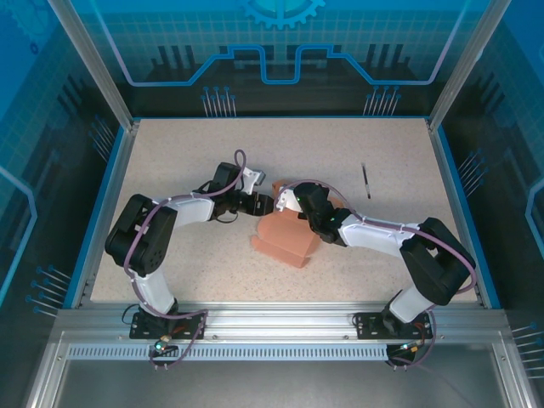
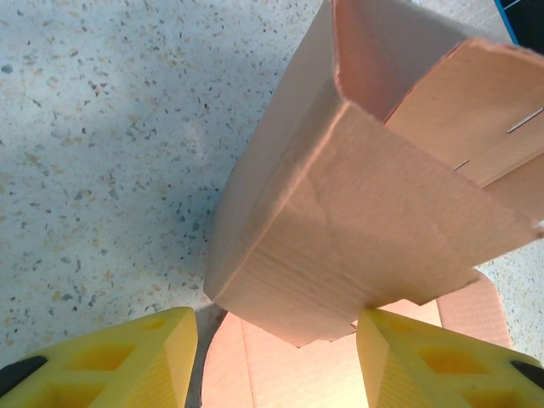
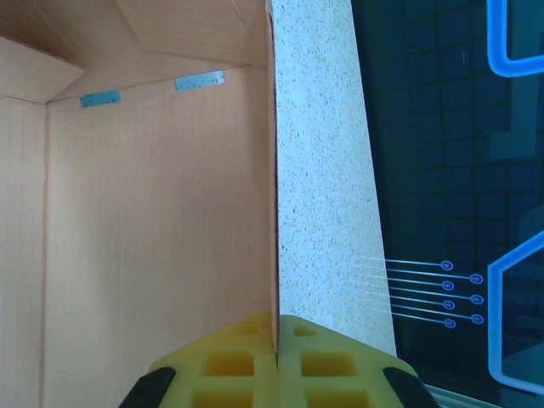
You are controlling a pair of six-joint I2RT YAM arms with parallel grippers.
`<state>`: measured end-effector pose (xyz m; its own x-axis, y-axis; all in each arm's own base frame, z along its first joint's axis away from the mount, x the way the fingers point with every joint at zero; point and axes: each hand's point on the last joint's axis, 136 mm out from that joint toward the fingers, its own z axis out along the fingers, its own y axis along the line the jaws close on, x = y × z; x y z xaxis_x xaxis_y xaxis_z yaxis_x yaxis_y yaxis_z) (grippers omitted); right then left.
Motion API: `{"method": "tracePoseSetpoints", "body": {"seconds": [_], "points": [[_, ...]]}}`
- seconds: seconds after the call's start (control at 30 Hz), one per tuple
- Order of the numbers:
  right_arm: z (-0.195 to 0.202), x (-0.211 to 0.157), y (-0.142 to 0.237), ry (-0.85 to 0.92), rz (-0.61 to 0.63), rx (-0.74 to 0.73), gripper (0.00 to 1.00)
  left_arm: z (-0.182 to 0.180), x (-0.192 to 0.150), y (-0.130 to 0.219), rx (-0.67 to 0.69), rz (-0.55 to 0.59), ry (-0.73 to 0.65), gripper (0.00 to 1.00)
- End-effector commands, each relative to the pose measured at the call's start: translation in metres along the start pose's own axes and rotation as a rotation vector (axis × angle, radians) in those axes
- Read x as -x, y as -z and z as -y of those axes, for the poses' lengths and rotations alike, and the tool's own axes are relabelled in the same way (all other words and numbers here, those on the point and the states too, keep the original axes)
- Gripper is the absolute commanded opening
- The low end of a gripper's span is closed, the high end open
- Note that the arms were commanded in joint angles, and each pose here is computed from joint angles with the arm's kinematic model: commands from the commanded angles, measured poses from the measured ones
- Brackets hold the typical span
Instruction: Fold the paper box
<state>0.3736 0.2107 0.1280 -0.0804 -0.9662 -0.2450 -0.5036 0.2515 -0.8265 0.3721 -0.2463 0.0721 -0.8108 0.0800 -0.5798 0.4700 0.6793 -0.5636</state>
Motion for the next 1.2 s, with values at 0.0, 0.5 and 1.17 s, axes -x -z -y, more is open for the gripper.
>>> {"method": "tracePoseSetpoints", "body": {"seconds": [0.0, 0.5, 1.17], "points": [[0.012, 0.003, 0.004, -0.039, 0.022, -0.012, 0.00, 0.012, 0.012, 0.001, -0.039, 0.030, -0.076, 0.54], [0.006, 0.002, 0.006, -0.048, 0.047, 0.031, 0.00, 0.008, 0.029, -0.011, -0.042, 0.061, -0.133, 0.55], [0.003, -0.013, -0.009, -0.045, 0.023, 0.050, 0.00, 0.010, 0.023, -0.007, -0.107, 0.084, -0.230, 0.52]]}}
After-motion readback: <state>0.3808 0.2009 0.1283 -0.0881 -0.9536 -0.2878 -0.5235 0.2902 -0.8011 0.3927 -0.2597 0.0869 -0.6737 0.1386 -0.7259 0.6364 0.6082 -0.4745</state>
